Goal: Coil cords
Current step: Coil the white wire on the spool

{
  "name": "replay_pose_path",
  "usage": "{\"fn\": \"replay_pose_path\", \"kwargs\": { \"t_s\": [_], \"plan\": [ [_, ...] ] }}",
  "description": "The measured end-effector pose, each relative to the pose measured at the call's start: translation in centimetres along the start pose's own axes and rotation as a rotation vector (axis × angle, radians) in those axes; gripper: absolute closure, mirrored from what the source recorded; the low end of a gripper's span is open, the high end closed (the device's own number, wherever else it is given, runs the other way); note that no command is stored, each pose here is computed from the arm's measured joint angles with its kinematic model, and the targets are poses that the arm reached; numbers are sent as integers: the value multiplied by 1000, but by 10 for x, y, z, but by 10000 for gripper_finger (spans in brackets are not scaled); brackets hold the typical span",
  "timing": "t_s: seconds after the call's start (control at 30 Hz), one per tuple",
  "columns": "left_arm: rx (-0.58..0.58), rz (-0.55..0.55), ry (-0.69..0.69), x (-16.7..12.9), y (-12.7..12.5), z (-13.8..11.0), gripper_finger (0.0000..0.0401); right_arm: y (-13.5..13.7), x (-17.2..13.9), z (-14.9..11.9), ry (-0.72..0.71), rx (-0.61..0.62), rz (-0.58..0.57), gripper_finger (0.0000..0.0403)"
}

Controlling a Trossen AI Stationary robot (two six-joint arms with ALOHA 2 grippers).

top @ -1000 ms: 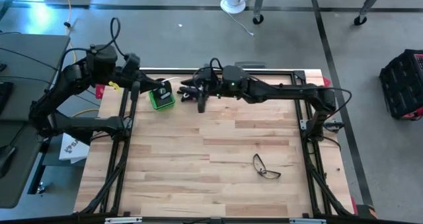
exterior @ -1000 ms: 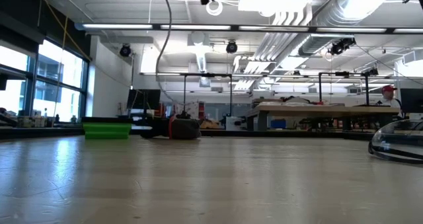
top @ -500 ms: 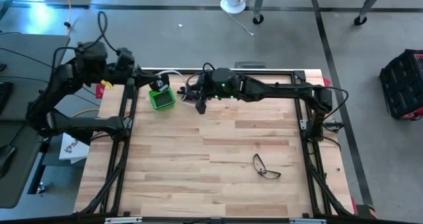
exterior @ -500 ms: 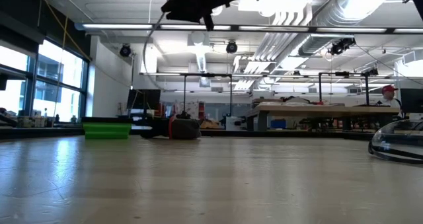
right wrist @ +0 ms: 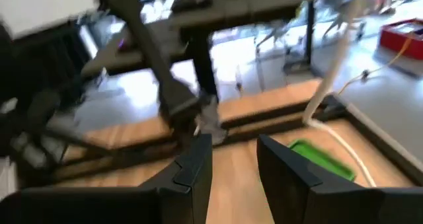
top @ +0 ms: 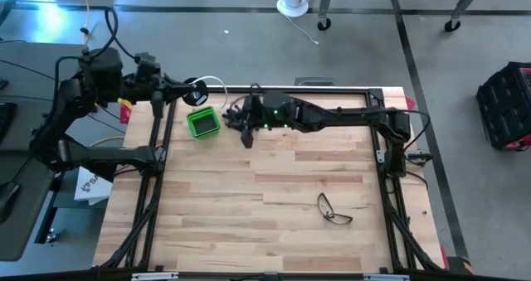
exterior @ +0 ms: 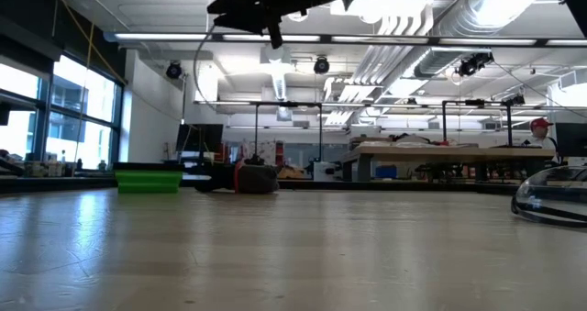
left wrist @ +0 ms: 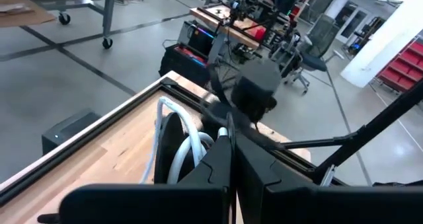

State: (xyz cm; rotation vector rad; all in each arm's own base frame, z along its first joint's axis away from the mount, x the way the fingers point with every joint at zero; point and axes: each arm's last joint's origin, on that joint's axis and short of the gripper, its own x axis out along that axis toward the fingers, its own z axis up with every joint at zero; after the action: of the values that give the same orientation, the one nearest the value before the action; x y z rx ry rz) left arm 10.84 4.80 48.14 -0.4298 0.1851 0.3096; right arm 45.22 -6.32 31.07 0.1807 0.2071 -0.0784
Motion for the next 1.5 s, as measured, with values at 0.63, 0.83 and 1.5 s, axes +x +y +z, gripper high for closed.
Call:
{"fn": "replay_pose_path", "kwargs": {
  "t_s": [0.63,0.83,1.5],
  "plan": [
    [-204,-81,-30,6,-3,7,401,90,47,20,-306,-74,242,399],
    [-265,-123,-28,6,-6,8,401,47,69,68,-409,-47,169,402],
    [-226,-73,-75,6,-6,10,401,114,-30,79,67,-241,349,403]
  ]
}}
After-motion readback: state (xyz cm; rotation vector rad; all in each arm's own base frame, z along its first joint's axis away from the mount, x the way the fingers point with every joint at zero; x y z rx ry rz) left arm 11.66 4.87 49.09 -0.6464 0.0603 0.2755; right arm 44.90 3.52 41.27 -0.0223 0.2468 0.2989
